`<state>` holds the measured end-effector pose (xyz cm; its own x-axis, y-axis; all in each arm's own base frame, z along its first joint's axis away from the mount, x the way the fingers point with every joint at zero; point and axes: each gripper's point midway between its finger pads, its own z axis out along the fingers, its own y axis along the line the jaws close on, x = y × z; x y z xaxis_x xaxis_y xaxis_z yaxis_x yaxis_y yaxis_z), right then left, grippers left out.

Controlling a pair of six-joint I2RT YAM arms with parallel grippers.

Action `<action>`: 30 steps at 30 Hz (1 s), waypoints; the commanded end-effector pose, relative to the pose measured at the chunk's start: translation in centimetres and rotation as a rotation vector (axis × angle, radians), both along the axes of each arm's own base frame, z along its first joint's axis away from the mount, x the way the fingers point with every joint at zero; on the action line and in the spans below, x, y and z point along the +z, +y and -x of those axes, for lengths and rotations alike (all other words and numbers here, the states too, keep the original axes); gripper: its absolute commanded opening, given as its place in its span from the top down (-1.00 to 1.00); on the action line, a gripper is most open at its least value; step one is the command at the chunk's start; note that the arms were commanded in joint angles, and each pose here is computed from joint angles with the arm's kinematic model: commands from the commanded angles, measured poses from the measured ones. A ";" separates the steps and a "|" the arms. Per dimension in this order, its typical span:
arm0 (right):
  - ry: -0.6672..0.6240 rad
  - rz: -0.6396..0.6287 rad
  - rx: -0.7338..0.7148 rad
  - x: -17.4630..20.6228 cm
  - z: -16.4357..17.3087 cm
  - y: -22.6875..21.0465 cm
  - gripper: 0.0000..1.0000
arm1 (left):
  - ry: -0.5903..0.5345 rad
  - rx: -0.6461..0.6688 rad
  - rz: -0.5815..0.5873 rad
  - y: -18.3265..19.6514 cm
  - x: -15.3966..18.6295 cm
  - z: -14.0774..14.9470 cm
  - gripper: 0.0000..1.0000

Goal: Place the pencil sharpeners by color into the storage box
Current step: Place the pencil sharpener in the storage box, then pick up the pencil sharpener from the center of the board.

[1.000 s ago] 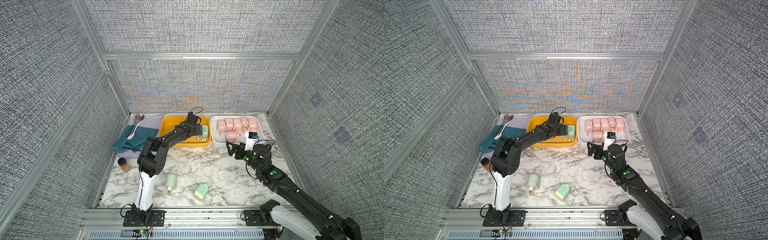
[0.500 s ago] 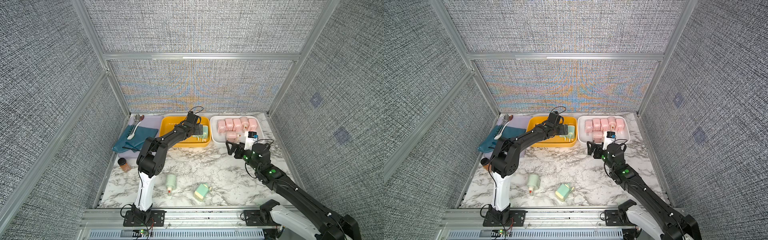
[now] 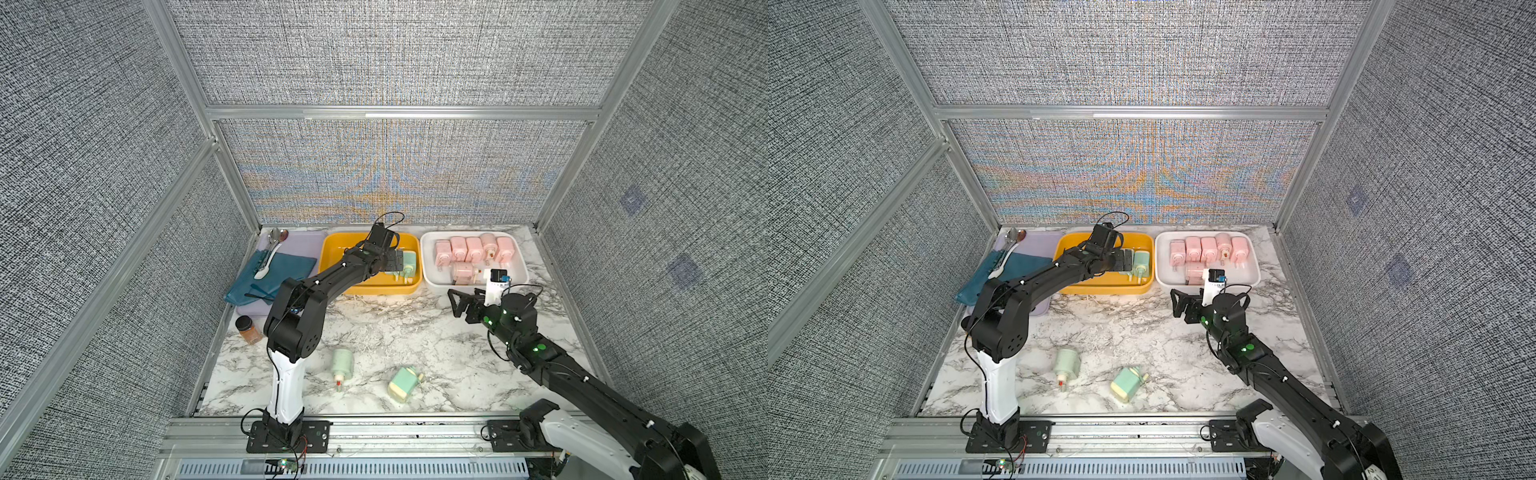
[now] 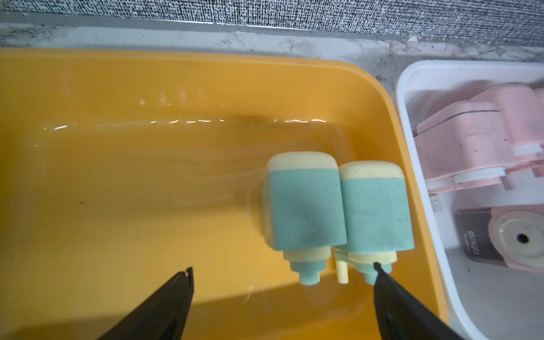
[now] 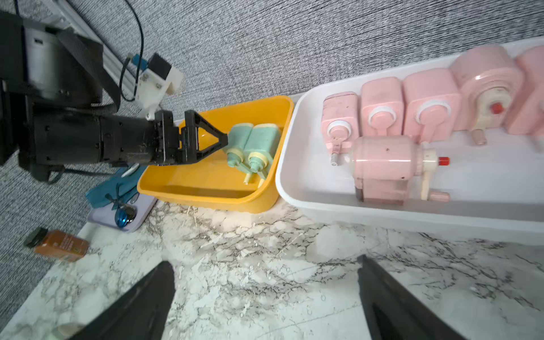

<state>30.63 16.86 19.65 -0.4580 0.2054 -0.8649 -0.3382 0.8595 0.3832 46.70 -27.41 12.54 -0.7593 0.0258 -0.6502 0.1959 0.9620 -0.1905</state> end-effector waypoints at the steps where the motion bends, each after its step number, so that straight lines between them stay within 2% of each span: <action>1: 0.020 0.075 0.135 -0.7 1.2 2.5 -0.99 | 0.023 -0.046 -0.022 0.4 1.2 1.8 -0.98; 8: 0.074 0.177 0.303 -3.0 5.2 7.1 -0.98 | 0.045 -0.089 -0.135 2.1 2.0 6.4 -0.98; 13: 0.093 0.187 0.534 -3.5 11.0 10.8 -0.99 | 0.070 -0.151 -0.186 3.0 2.3 10.1 -0.98; 17: 0.128 0.185 0.653 -3.9 15.1 12.3 -0.98 | 0.101 -0.163 -0.260 4.1 2.5 13.3 -0.98; 23: 0.173 0.263 0.652 -5.4 18.3 12.8 -0.99 | 0.223 -0.231 -0.287 4.3 1.7 19.2 -0.98; 30: 0.175 0.350 0.614 -7.8 20.1 12.9 -0.99 | 0.399 -0.333 -0.206 3.6 -0.6 24.5 -0.98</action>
<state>9.75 30.26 12.49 -0.5319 -0.4253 -0.7323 -0.7944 0.5500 0.2576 24.60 -23.33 12.58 -0.8508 0.3932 -0.3488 0.4353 0.8990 -0.0483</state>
